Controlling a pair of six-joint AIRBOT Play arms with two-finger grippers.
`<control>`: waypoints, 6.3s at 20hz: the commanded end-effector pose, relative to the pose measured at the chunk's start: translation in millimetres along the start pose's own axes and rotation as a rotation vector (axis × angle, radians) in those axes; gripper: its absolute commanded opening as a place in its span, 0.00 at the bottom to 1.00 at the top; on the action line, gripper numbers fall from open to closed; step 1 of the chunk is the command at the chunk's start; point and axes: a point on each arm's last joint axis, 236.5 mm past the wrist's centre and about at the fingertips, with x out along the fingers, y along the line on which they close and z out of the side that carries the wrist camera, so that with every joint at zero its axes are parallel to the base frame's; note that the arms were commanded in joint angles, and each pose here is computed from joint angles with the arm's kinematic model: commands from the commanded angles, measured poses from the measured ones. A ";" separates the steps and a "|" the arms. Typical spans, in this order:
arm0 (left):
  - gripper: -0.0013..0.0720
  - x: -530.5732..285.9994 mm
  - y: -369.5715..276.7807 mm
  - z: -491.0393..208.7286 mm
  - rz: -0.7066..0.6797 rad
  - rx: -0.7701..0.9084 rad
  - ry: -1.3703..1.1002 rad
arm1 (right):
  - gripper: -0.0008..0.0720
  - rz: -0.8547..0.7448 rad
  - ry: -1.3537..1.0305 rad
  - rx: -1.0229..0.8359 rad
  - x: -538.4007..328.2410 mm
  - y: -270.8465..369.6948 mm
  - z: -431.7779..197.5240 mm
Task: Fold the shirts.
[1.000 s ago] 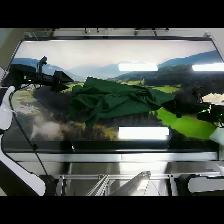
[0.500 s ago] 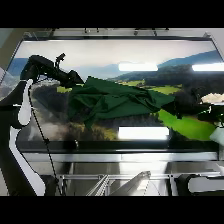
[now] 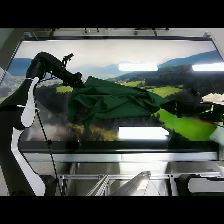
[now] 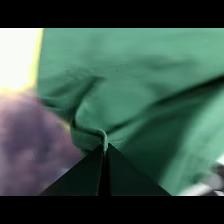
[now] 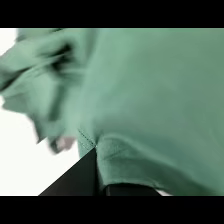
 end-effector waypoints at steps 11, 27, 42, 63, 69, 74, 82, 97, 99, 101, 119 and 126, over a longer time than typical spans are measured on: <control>0.04 -408.7 -344.4 -167.3 0.109 0.684 -0.900 | 0.04 0.773 -0.401 -1.102 -240.1 419.4 -174.8; 0.08 -187.6 -49.7 -55.1 0.167 0.135 -0.564 | 0.04 -0.065 -0.362 -0.586 15.4 163.0 110.4; 1.00 -131.1 50.6 -134.5 -0.097 -0.219 -0.137 | 0.52 -0.227 -0.044 -0.143 -38.0 16.3 -10.8; 0.04 -2.2 60.0 -217.8 -0.059 -0.309 0.184 | 0.56 -0.175 0.232 -0.151 47.6 19.8 -132.0; 0.04 -11.6 36.6 -188.4 -0.056 -0.190 0.184 | 0.76 -0.360 0.187 -0.074 49.7 -25.0 -120.6; 0.04 -10.0 34.4 -188.6 -0.056 -0.182 0.189 | 0.76 -0.387 0.281 0.004 76.2 -45.8 -146.5; 0.04 -11.7 34.0 -188.8 -0.063 -0.183 0.189 | 0.05 -0.258 0.393 -0.025 119.0 -8.7 -194.3; 0.04 -465.7 -347.2 -186.8 0.117 0.882 -1.039 | 0.05 0.751 -1.147 -1.425 -293.8 474.0 -241.6; 0.04 -474.6 -354.8 -195.4 0.218 0.892 -1.082 | 0.04 0.453 -1.274 -1.391 -275.7 466.1 -218.4; 0.05 -468.9 -341.8 -187.2 0.149 0.851 -1.063 | 0.04 0.278 -1.314 -1.354 -268.6 452.2 -198.7; 0.04 -171.8 -45.4 5.3 -0.145 0.200 -0.426 | 0.04 -0.030 -0.471 -0.470 72.8 110.9 144.6; 0.14 -141.9 29.7 9.8 -0.039 0.091 -0.394 | 0.62 0.024 -0.374 -0.454 43.3 114.7 160.7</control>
